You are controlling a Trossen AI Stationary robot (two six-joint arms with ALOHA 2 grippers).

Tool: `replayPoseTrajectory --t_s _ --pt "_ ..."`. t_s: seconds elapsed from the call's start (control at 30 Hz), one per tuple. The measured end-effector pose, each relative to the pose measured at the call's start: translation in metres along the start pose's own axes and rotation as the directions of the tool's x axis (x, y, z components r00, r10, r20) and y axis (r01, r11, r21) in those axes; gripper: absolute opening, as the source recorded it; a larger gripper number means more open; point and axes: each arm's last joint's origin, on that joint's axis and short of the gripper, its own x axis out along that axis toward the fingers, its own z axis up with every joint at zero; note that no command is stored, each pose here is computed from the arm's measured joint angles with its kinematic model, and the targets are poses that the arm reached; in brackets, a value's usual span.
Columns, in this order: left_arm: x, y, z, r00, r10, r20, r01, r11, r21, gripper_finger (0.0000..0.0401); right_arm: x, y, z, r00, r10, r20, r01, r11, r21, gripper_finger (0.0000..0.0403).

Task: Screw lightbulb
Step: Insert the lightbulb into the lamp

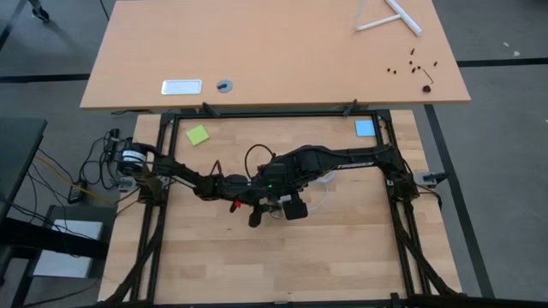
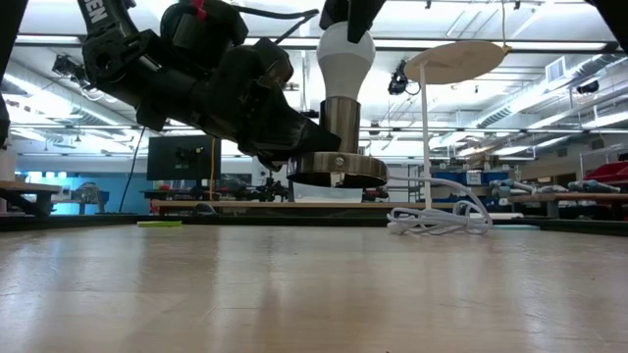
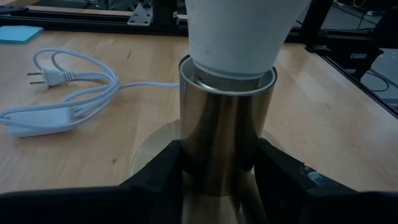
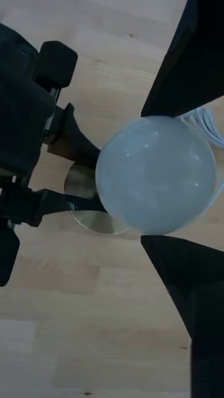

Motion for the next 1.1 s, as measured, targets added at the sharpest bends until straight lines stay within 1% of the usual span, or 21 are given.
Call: replayPoseTrajectory --t_s 0.17,0.3,0.5,0.6,0.7,0.83,0.9,1.03,1.1 --pt "0.0 0.0 0.0 1.0 0.0 0.0 0.0 1.0 0.0 0.0159 0.0 -0.001 0.0 1.0 -0.001 0.001 0.0 1.0 0.027 0.0289" --pt "0.0 0.0 0.0 1.0 0.0 0.001 0.0 1.0 0.0 0.0159 0.0 -0.001 0.0 1.0 -0.001 0.001 0.001 0.997 0.071 0.0288" --pt "0.0 0.0 0.0 1.0 0.003 0.001 -0.003 1.0 0.0 0.0159 0.0 -0.006 -0.001 1.0 -0.002 -0.007 0.003 0.981 0.194 0.0291" --pt "0.0 0.001 0.0 1.0 0.019 0.003 -0.019 1.0 -0.001 0.0159 0.0 -0.008 -0.002 1.0 -0.003 -0.011 0.006 0.957 0.291 0.0289" --pt "0.0 0.001 0.0 1.0 0.024 0.004 -0.024 1.0 0.003 0.0159 0.0 -0.011 -0.002 1.0 -0.001 -0.014 0.006 0.915 0.404 0.0289" --pt "0.0 0.001 0.0 0.999 0.034 0.005 -0.034 0.999 0.004 0.0159 0.0 -0.012 -0.003 1.0 0.001 -0.018 0.008 0.857 0.514 0.029" --pt "0.0 0.001 0.0 0.999 0.034 0.005 -0.034 0.999 0.004 0.0159 0.0 -0.013 -0.003 1.0 0.001 -0.018 0.01 0.808 0.589 0.029" --pt "0.0 0.001 0.0 0.999 0.037 0.005 -0.037 0.999 0.004 0.0159 0.0 -0.017 -0.003 1.0 0.007 -0.019 0.009 0.679 0.734 0.0292" --pt "0.0 0.001 0.0 0.999 0.039 0.005 -0.039 0.999 0.005 0.0159 0.0 -0.019 -0.003 1.0 0.017 -0.019 0.004 0.643 0.766 0.0294"
